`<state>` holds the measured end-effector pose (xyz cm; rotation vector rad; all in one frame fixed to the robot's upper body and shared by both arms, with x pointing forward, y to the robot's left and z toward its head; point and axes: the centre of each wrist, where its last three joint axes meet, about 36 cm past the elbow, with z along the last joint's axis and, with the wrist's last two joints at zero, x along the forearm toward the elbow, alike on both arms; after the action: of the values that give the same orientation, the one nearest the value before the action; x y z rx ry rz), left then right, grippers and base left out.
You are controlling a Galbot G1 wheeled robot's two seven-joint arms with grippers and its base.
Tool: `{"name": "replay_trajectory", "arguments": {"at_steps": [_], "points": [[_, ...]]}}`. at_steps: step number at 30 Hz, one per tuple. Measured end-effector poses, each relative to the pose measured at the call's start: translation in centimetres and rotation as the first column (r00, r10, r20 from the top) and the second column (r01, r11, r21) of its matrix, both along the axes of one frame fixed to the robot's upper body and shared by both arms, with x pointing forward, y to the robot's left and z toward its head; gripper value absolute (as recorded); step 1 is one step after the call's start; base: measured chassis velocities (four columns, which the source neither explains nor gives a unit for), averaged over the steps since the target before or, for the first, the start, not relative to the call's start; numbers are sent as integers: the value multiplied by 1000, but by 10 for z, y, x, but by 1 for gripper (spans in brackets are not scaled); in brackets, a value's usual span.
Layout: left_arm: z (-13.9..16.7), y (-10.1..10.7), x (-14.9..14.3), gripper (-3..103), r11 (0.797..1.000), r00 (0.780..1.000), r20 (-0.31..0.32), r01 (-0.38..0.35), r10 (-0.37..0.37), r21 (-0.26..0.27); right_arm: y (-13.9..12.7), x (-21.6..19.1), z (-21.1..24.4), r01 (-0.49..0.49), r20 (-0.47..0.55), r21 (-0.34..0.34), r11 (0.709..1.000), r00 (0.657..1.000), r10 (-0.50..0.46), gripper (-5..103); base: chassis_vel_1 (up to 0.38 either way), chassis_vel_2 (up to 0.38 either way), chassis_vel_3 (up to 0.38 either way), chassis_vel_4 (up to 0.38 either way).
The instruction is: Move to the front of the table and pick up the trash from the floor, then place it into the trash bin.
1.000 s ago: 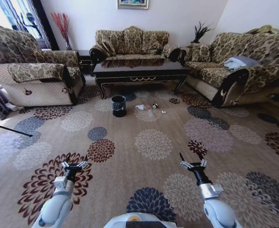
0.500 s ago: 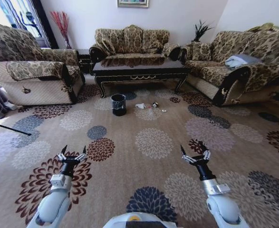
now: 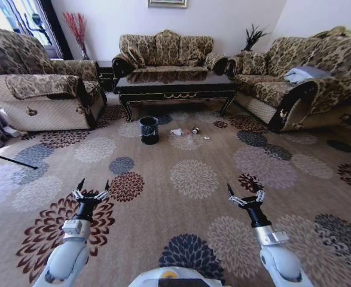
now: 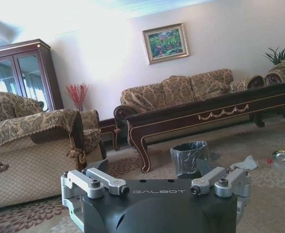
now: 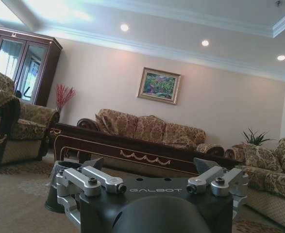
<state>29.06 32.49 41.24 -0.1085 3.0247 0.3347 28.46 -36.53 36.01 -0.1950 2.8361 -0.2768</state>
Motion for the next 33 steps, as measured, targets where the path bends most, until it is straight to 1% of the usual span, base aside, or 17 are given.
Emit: {"name": "replay_trajectory", "arguments": {"at_steps": [8,19,33], "points": [[-4,1,-1,100,1000,1000,-10,-4,4,-2,1,-2,-5,7,-18,7,1000,1000,-7,100,0,0,0,0],[-6,1,-2,100,1000,1000,-13,-7,7,-9,0,-3,-5,8,-22,6,1000,1000,-8,100,0,0,0,0],[-8,3,-4,100,1000,1000,-15,-12,12,-5,1,-5,-5,9,-23,7,1000,1000,-9,100,0,0,0,0]]}}
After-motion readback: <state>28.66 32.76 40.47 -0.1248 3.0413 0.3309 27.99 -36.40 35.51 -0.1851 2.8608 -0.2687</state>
